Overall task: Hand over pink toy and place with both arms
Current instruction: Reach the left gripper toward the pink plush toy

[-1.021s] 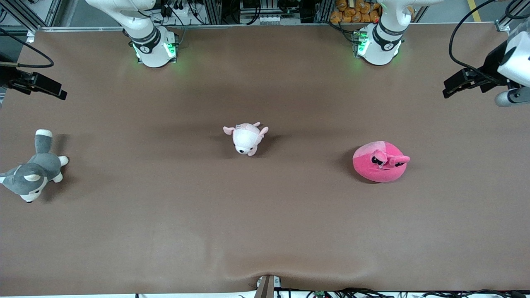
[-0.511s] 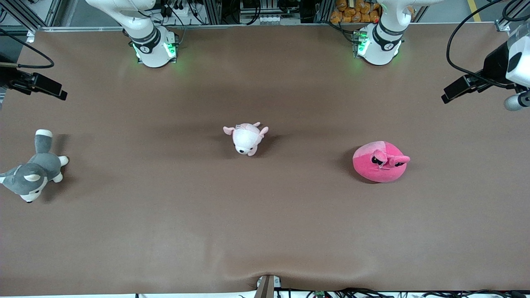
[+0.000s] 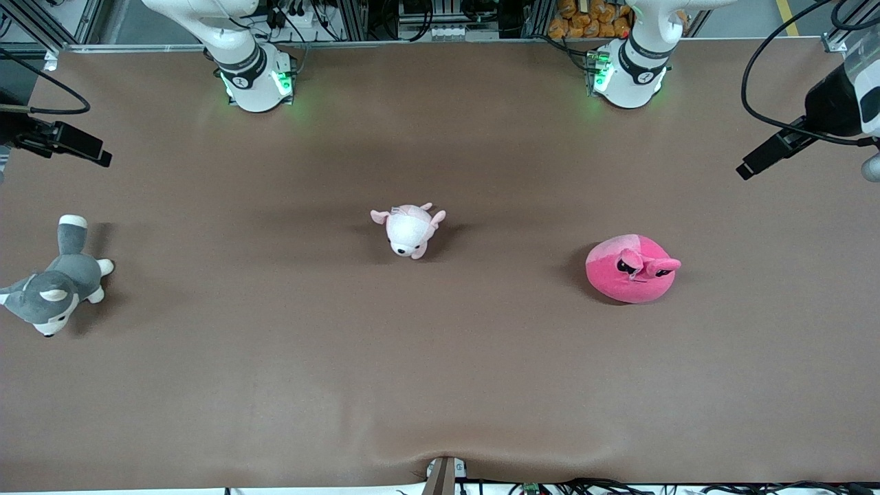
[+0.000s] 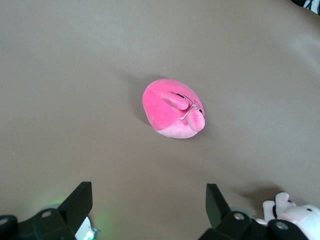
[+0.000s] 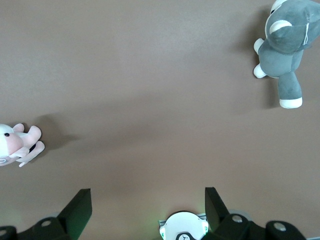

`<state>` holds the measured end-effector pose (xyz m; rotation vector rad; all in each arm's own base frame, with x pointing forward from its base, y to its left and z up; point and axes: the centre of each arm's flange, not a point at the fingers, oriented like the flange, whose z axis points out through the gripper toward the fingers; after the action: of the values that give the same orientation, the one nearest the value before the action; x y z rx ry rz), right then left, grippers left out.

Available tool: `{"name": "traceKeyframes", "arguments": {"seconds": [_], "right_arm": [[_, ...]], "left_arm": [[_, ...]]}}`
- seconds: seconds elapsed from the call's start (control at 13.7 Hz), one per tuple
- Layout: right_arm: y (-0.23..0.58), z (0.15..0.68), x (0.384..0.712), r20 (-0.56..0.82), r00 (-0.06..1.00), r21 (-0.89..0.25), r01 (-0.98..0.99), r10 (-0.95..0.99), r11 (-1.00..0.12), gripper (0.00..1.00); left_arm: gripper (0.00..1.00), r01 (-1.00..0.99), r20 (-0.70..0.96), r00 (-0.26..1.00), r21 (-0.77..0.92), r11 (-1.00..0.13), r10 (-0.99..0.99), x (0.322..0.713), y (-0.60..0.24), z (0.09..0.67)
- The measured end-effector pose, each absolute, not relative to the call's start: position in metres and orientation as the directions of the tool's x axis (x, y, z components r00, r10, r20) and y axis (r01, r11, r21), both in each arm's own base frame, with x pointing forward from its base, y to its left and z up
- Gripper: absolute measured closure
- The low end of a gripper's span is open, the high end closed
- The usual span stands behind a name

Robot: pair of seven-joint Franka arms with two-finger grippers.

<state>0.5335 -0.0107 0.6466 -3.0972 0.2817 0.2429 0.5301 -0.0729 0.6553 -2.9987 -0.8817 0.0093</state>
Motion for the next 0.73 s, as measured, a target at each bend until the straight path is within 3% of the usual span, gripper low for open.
{"name": "traceKeyframes", "arguments": {"seconds": [0.51, 0.73], "right_arm": [[-0.011, 0.646, 0.534, -0.158, 0.971, -0.008, -0.181, -0.178, -0.983, 0.0], [-0.011, 0.646, 0.534, -0.159, 0.971, -0.008, -0.182, -0.178, -0.983, 0.0]], "left_arm": [[0.0, 0.583, -0.023, 0.811, -0.058, -0.81, 0.585, 0.541, -0.094, 0.631], [0.0, 0.584, 0.049, 0.81, -0.147, -0.798, 0.584, 0.548, -0.082, 0.623]]}}
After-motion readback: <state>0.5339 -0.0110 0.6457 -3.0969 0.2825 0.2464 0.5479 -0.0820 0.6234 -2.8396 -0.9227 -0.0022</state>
